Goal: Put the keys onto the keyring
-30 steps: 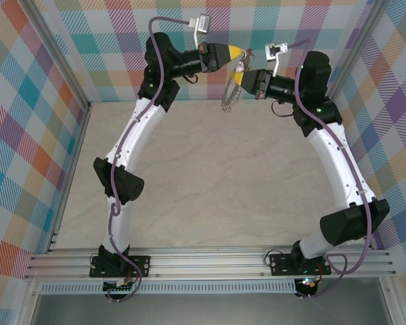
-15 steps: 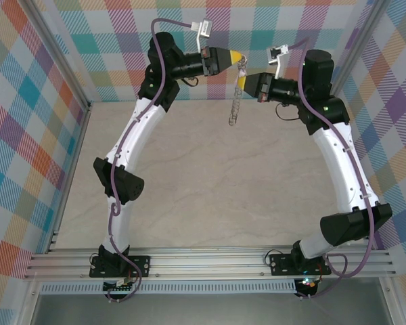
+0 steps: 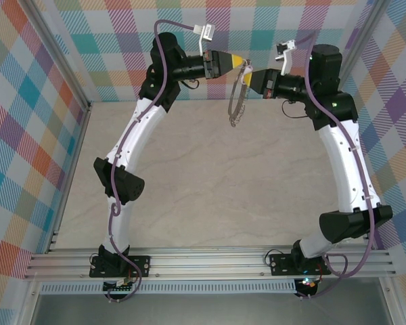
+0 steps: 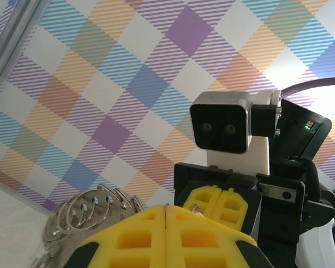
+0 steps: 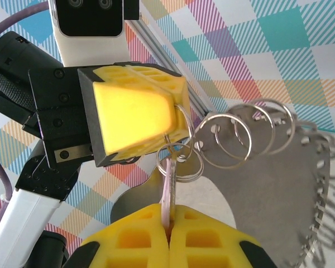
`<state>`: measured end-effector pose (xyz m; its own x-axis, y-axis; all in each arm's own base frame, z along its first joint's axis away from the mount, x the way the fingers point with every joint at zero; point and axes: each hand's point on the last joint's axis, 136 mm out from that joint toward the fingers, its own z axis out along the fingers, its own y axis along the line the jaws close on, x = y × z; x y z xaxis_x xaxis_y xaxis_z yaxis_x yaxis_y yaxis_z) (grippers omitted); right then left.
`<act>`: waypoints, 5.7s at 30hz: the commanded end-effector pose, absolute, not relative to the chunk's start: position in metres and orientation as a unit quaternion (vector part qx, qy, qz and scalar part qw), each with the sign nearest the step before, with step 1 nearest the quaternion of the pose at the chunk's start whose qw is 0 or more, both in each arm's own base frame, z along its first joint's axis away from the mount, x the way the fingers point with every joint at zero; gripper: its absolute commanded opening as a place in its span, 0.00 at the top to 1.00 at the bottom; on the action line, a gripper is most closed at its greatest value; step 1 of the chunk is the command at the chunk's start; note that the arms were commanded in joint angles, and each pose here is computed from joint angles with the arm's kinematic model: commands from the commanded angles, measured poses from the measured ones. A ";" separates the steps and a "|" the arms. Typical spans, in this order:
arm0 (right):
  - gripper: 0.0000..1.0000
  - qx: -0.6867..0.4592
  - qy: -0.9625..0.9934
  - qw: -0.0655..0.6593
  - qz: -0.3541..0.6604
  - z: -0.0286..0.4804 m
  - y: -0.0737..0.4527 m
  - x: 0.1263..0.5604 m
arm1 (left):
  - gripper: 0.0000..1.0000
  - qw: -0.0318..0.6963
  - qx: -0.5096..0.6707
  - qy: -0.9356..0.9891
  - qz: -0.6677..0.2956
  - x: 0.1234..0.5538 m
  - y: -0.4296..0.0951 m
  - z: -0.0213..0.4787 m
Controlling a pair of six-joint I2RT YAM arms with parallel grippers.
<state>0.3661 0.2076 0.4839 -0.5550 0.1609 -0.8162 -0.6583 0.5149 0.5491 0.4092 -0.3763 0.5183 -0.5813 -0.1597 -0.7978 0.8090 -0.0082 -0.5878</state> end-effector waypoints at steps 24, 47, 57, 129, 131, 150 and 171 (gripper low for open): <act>1.00 -0.222 0.768 0.415 0.435 0.473 0.209 0.366 | 1.00 0.410 0.298 0.585 -0.633 0.387 -0.361 0.547; 1.00 -0.207 0.764 0.435 0.429 0.481 0.198 0.372 | 1.00 0.402 0.300 0.587 -0.635 0.387 -0.363 0.543; 1.00 -0.228 0.761 0.429 0.430 0.487 0.200 0.373 | 1.00 0.396 0.312 0.588 -0.633 0.382 -0.365 0.539; 1.00 -0.163 0.826 0.348 0.414 0.429 0.184 0.401 | 0.58 0.391 0.238 0.658 -0.598 0.420 -0.363 0.503; 1.00 -0.157 0.832 0.338 0.411 0.422 0.183 0.404 | 0.55 0.397 0.232 0.661 -0.593 0.423 -0.359 0.504; 1.00 -0.101 0.848 0.265 0.447 0.330 0.209 0.466 | 0.43 0.431 0.134 0.713 -0.536 0.463 -0.296 0.488; 1.00 -0.054 0.893 0.121 0.430 0.146 0.273 0.400 | 0.42 0.409 0.117 0.723 -0.545 0.464 -0.289 0.470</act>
